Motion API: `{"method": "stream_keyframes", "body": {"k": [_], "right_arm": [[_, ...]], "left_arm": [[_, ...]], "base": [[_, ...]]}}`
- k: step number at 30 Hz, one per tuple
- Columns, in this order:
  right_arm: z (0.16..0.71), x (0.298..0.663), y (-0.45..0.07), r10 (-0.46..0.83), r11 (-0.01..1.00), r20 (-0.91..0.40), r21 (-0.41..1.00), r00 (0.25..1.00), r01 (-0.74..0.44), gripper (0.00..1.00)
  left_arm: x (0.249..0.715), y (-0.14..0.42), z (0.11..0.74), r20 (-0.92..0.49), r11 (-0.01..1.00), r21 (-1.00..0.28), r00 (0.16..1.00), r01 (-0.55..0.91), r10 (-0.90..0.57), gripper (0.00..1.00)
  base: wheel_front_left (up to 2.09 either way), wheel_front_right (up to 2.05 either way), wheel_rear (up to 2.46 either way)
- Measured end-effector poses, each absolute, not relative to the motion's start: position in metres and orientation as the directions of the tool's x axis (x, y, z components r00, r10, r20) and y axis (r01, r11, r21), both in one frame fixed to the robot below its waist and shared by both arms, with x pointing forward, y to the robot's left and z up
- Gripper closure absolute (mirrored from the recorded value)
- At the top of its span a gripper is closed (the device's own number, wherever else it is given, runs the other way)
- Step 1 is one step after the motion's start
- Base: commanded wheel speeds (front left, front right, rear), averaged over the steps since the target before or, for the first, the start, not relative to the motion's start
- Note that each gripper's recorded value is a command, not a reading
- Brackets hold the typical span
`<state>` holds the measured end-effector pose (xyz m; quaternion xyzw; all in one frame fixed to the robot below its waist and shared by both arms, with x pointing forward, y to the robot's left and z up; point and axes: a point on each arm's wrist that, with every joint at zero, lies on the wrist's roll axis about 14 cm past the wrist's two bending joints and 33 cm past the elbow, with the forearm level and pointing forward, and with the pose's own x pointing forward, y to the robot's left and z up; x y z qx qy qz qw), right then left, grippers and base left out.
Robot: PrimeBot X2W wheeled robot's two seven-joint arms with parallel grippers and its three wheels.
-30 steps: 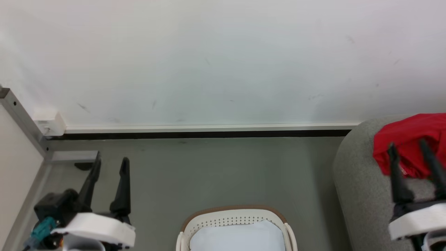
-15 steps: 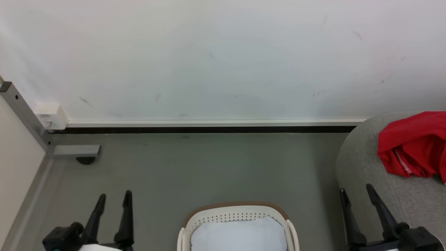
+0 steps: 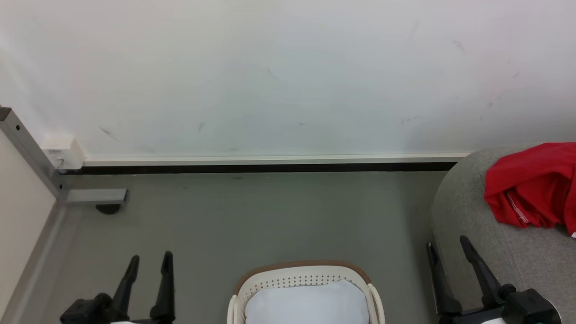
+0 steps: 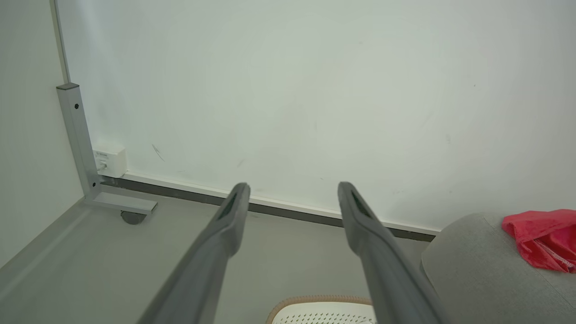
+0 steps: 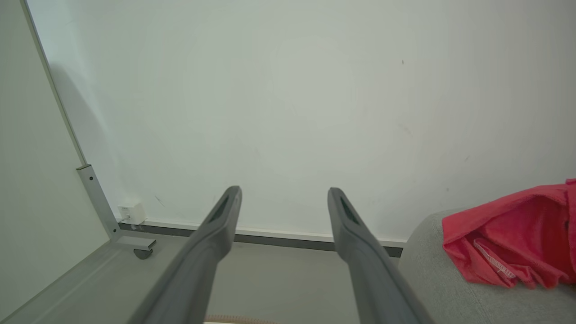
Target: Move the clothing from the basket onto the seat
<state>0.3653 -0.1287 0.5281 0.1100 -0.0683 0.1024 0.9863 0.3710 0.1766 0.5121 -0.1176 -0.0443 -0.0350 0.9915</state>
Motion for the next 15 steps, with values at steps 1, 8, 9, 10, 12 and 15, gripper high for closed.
{"method": "stream_keyframes", "body": {"k": [1,8,9,10,12,15], "right_arm": [[0.5293,0.3655,-0.1287,0.187,0.955,0.161,0.203,0.969,-0.218,0.00],[0.5312,0.3663,-0.1268,0.192,0.953,0.167,0.205,0.967,-0.224,0.00],[0.5313,0.3664,-0.1263,0.193,0.952,0.167,0.205,0.967,-0.226,0.00],[0.5312,0.3664,-0.1259,0.194,0.952,0.166,0.205,0.967,-0.227,0.00],[0.5312,0.3665,-0.1256,0.195,0.952,0.167,0.206,0.967,-0.227,0.00],[0.5313,0.3665,-0.1257,0.195,0.952,0.167,0.206,0.967,-0.227,0.00]], "left_arm": [[0.3709,0.1762,0.5114,0.095,0.970,-0.231,0.994,0.078,-0.058,0.00],[0.3719,0.1763,0.5110,0.098,0.971,-0.224,0.993,0.079,-0.058,0.00],[0.3721,0.1766,0.5109,0.098,0.971,-0.227,0.994,0.078,-0.056,0.00],[0.3722,0.1766,0.5107,0.098,0.971,-0.226,0.993,0.079,-0.057,0.00],[0.3724,0.1772,0.5103,0.098,0.971,-0.226,0.994,0.078,-0.057,0.00],[0.3724,0.1774,0.5095,0.097,0.971,-0.227,0.994,0.077,-0.056,0.00]], "base": [[0.00,0.00,0.00],[0.00,0.00,0.00],[0.00,0.00,0.00],[0.00,0.00,0.00],[0.00,0.00,0.00],[0.00,0.00,0.00]]}}
